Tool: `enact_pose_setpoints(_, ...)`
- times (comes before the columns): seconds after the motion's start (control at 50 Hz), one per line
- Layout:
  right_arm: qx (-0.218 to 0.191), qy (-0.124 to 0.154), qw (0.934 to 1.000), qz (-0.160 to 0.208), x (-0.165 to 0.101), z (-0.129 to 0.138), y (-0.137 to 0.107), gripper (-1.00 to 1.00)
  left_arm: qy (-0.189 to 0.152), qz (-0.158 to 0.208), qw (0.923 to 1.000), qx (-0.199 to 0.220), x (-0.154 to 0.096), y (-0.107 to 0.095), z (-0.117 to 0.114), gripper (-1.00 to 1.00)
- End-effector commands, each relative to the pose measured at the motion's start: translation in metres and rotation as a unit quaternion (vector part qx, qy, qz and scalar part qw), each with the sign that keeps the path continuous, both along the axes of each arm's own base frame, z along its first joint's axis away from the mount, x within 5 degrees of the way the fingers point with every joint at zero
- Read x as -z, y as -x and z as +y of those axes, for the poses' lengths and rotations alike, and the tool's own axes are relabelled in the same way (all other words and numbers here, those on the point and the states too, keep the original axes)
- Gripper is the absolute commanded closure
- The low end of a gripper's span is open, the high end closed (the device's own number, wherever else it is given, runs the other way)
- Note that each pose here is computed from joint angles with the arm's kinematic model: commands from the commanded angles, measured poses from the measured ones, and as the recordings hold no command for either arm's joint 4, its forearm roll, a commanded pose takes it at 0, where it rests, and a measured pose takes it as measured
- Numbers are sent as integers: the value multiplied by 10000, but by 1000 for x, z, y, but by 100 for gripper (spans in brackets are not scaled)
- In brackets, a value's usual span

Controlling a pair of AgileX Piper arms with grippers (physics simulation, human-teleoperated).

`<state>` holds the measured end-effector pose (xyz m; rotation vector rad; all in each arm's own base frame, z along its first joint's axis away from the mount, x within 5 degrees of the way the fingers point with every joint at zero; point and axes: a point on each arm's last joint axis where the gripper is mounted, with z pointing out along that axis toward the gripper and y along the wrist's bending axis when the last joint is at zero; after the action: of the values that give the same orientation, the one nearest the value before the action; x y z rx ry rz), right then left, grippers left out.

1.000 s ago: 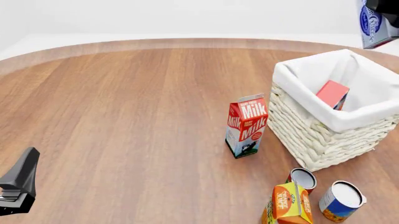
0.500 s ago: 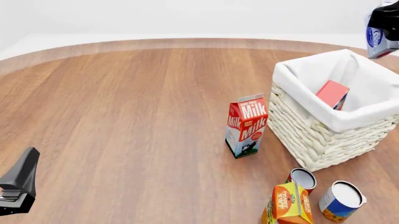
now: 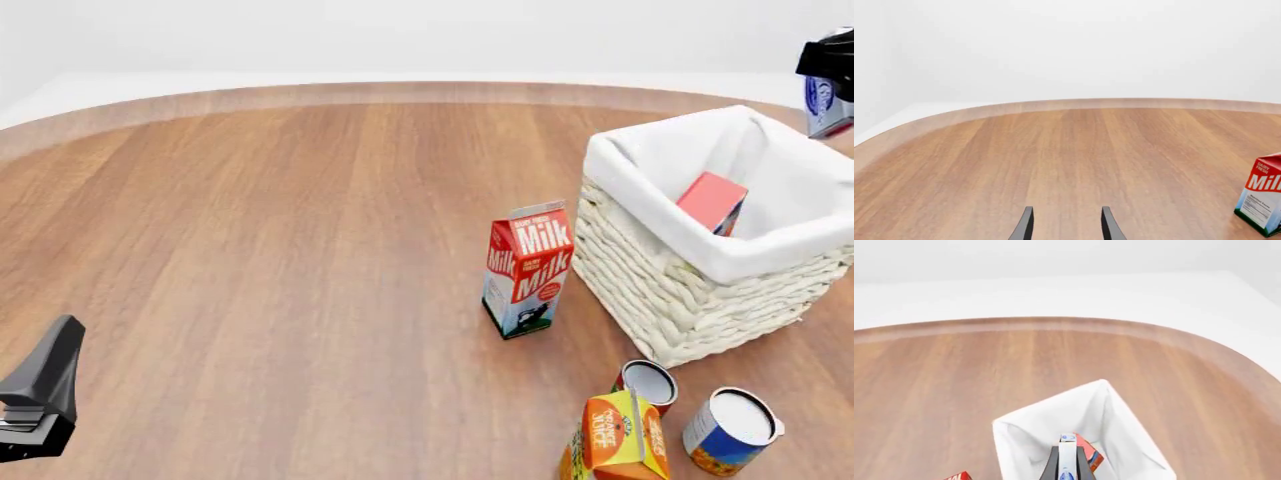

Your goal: Pick up the cream cheese box and the butter, and put them in the basket.

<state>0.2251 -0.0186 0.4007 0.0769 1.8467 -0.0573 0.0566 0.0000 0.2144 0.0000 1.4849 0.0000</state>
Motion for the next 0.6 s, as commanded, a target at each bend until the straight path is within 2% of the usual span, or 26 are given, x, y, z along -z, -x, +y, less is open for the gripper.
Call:
enact_pose_setpoints(0.02, 204, -6, 9998, -7, 3, -10, -3, 100, 0, 0, 10000, 0, 0, 0, 0, -100)
enact_pose_setpoints(0.6, 410, 102, 9990, 124, 11, -21, -4, 100, 0, 0, 10000, 0, 0, 0, 0, -100)
